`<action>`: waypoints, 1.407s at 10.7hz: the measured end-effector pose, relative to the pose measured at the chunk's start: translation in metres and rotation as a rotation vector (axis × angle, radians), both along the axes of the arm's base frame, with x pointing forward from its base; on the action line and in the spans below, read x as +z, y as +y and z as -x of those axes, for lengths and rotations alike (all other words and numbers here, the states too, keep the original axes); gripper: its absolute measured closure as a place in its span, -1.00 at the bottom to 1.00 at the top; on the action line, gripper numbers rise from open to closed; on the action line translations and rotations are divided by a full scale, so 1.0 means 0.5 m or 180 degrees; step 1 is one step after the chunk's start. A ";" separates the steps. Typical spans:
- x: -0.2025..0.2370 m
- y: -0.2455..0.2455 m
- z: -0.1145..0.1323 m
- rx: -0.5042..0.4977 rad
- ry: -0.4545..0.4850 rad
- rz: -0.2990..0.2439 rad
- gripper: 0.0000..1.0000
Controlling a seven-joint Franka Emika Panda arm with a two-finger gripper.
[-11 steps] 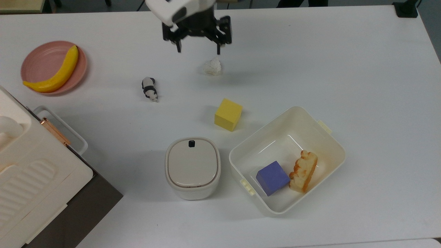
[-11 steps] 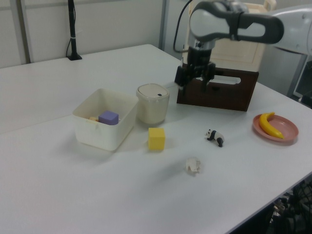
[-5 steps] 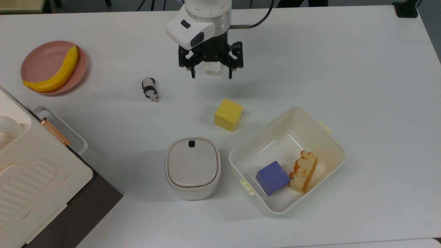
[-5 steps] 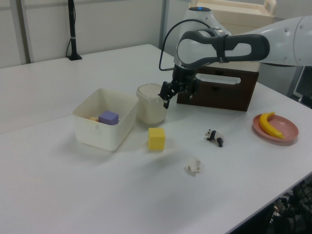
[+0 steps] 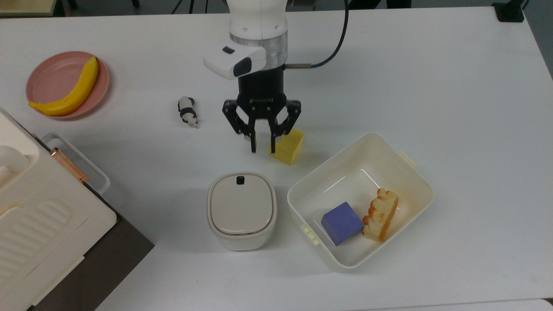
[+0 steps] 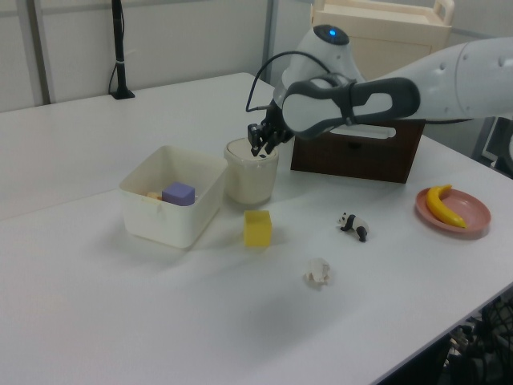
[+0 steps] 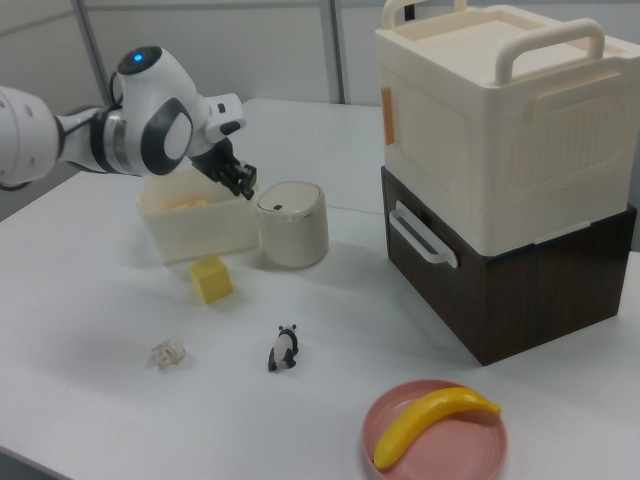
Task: Open the trash can
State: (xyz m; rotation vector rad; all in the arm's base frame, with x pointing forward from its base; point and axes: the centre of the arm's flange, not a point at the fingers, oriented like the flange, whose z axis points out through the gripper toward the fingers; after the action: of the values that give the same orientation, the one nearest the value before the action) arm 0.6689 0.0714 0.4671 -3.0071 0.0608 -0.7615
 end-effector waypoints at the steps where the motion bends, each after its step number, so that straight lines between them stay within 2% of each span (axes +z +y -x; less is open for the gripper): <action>1: -0.014 -0.011 -0.020 -0.0015 -0.0123 0.0001 0.61; 4: -0.034 -0.046 -0.081 -0.0014 -0.0271 0.0175 0.96; 6: -0.047 -0.052 -0.104 0.0066 -0.0302 0.0351 0.98; 9: -0.100 -0.030 -0.110 0.0359 -0.0252 0.0795 0.98; 11: -0.100 -0.025 -0.112 0.0435 -0.0279 0.0909 0.98; 12: -0.100 -0.025 -0.112 0.0435 -0.0279 0.0910 0.98; 13: -0.095 -0.031 -0.113 0.0291 -0.0287 0.0774 0.98; 14: -0.075 -0.047 -0.117 0.0024 -0.0309 0.0453 0.98; 15: -0.046 -0.060 -0.115 -0.0138 -0.0350 0.0245 0.88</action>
State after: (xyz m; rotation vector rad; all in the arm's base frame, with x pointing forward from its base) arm 0.7266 0.0412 0.4440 -3.0382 0.0954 -0.9532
